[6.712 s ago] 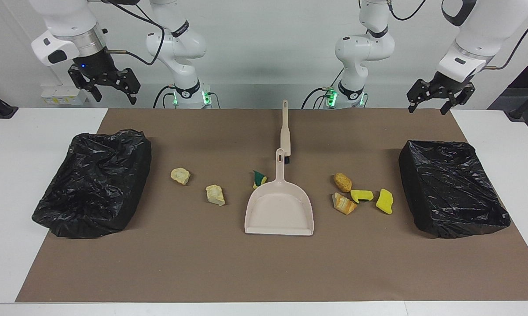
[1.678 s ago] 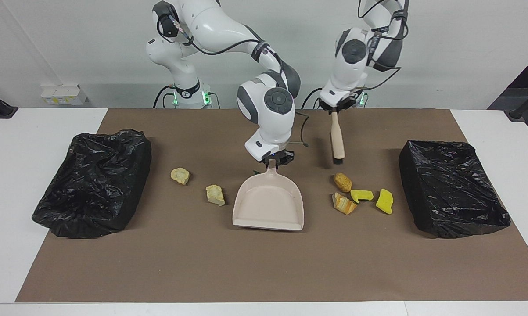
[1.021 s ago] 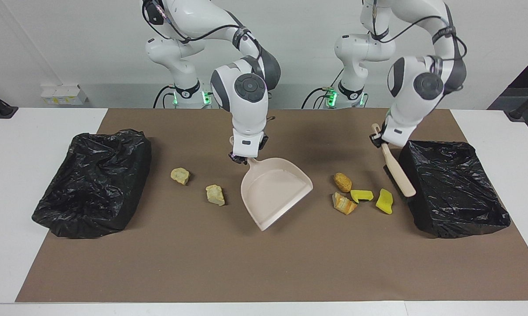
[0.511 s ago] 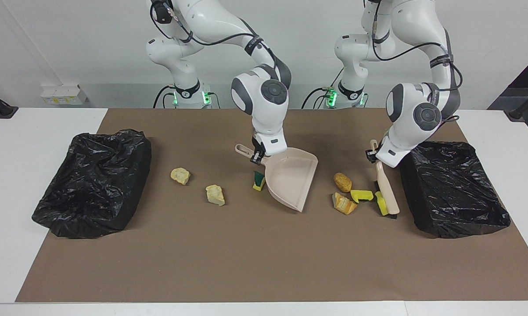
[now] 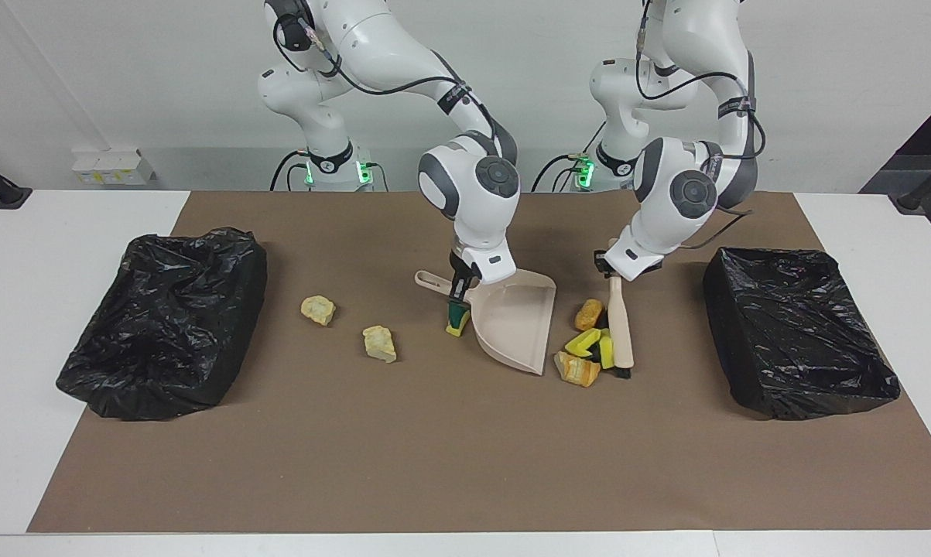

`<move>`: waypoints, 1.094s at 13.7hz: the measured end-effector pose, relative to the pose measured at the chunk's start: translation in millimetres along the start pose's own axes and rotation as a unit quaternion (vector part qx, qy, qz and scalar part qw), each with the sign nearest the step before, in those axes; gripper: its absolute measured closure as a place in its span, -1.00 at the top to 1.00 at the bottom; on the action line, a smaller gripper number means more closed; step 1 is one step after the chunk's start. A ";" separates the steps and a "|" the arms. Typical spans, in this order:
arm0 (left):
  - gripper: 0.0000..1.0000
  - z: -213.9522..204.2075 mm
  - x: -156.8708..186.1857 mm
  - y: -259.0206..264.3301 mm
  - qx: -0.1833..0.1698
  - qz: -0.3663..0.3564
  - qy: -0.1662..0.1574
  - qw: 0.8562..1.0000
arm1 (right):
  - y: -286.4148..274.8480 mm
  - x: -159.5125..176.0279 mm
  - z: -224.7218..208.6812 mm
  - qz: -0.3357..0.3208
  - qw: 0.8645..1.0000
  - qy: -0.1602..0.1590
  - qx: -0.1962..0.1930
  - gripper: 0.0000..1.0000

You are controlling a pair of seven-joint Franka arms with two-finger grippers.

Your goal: Sweep and dump trash in bin

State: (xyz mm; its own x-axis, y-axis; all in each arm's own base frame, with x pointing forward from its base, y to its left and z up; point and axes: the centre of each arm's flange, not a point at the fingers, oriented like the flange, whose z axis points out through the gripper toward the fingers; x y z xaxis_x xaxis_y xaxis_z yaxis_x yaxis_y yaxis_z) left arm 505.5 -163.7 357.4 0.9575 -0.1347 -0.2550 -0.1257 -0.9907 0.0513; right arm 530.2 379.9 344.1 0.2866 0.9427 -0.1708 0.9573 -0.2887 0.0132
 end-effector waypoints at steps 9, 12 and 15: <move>-0.48 4.4 -14.9 74.6 0.008 0.139 0.018 0.990 | -0.7 0.9 0.7 -0.001 1.000 0.000 0.000 -0.35; -0.48 2.0 -25.4 82.2 -0.042 0.188 -0.007 0.981 | -0.7 0.9 0.8 -0.001 1.000 0.000 0.000 -0.35; -0.48 -22.6 -36.3 63.8 -0.065 0.198 -0.015 0.978 | -0.8 0.7 1.0 -0.001 1.000 0.000 0.000 -0.35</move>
State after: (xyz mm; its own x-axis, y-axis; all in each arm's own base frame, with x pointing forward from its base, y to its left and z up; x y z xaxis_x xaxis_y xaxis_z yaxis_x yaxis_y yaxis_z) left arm 468.6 -221.7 391.8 0.8322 -0.5093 -0.2193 -0.4483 -0.8508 0.2742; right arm 529.6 380.6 343.0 0.2844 0.9432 -0.1715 0.9580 -0.2866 0.0128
